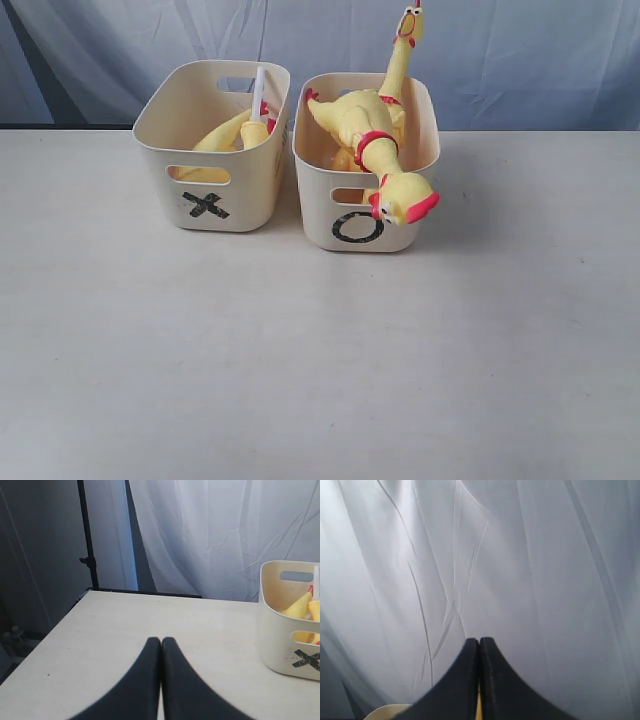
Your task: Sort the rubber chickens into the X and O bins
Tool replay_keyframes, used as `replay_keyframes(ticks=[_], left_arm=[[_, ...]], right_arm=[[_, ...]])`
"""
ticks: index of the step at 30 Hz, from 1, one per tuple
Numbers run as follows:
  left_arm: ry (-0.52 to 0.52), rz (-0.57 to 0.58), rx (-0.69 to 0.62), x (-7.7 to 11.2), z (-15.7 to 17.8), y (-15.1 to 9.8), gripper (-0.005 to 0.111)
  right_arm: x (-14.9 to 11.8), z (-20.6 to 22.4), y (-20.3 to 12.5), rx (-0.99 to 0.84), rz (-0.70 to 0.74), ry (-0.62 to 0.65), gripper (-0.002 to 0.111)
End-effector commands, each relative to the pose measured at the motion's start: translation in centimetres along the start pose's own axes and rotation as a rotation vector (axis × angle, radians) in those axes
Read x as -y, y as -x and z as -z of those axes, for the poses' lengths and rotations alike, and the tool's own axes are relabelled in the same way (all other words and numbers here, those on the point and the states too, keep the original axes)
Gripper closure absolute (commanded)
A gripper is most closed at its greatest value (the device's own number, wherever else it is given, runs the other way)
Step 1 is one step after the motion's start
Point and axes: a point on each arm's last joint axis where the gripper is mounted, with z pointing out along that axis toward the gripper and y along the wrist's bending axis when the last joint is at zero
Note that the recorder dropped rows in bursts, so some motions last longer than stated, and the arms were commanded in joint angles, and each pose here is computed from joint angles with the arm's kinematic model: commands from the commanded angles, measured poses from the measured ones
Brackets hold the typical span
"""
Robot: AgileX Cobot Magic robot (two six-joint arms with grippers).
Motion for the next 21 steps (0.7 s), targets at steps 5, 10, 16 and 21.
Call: replay_keyframes(ticks=[5,10,16,21], left_arm=[[0.006,-0.004,0.002,-0.1,0.0,-0.1,0.107],[0.006,-0.004,0.002,-0.1,0.0,-0.1,0.107],[-0.058,0.128,0.048,0.3,1.2,-0.9,0.107],[-0.077,0.164,0.002,0.6,0.9,-3.7,0.107]], right_arm=[[-0.3,1.4,0.6,0.047,0.017,-0.003,0.108],[-0.2,1.2,0.5,0.042,0.018,-0.006,0.108],[0.8,2.4,-0.6,0.026,0.325,-0.131,0.108],[2.3,3.6,-5.8,-0.032,0.502,-0.208,0.108]])
